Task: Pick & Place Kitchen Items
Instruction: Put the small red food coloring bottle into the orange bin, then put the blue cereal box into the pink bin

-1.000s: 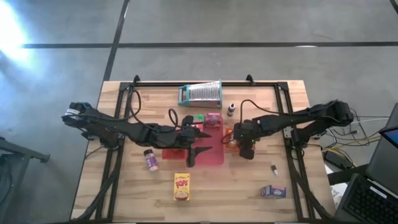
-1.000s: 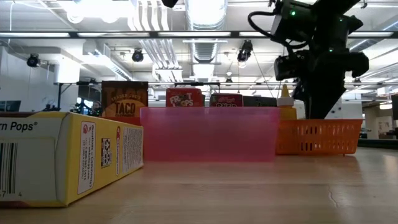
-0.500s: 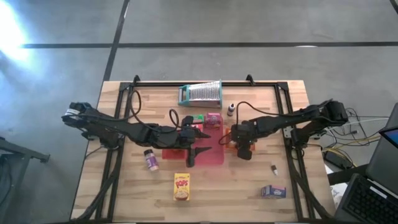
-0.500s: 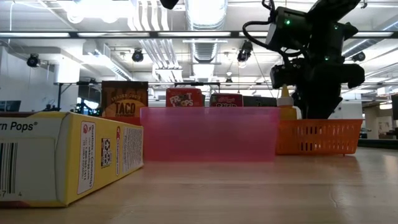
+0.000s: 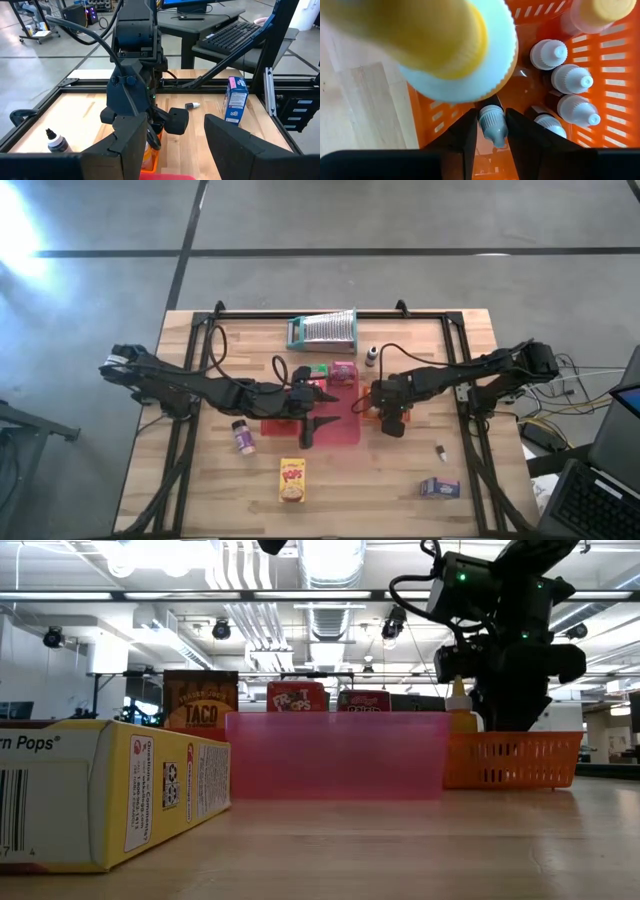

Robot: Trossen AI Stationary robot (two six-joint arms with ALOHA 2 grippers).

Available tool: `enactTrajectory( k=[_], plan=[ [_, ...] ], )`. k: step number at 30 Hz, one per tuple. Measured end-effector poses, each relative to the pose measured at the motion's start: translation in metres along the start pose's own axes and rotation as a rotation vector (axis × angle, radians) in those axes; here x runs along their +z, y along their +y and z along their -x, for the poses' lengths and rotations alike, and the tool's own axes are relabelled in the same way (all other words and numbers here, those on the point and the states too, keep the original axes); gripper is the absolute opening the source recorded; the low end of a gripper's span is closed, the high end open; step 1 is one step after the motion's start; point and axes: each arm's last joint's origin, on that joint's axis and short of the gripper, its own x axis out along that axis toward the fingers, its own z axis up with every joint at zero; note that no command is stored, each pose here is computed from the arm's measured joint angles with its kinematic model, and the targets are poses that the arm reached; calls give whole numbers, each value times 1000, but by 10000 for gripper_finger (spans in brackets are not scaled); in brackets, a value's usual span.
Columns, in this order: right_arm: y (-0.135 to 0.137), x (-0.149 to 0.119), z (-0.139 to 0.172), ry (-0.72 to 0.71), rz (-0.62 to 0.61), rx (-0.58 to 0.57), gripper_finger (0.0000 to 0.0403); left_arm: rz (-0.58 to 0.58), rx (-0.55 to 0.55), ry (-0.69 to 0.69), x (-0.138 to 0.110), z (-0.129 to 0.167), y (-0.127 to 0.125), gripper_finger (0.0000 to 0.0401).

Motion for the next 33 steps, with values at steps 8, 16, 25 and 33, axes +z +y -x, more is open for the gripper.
enactTrajectory(
  k=[8,16,25,33],
  plan=[
    [0,0,0,0,4,0,136,0,0,1,0,0,0,204],
    [3,8,14,3,11,0,154,-3,0,9,-1,0,0,204],
    [2,5,72,-43,50,9,118,4,-1,-15,9,23,7,204],
    [-17,-2,126,-292,6,-50,100,-31,118,-141,-3,51,23,204]
  ],
)
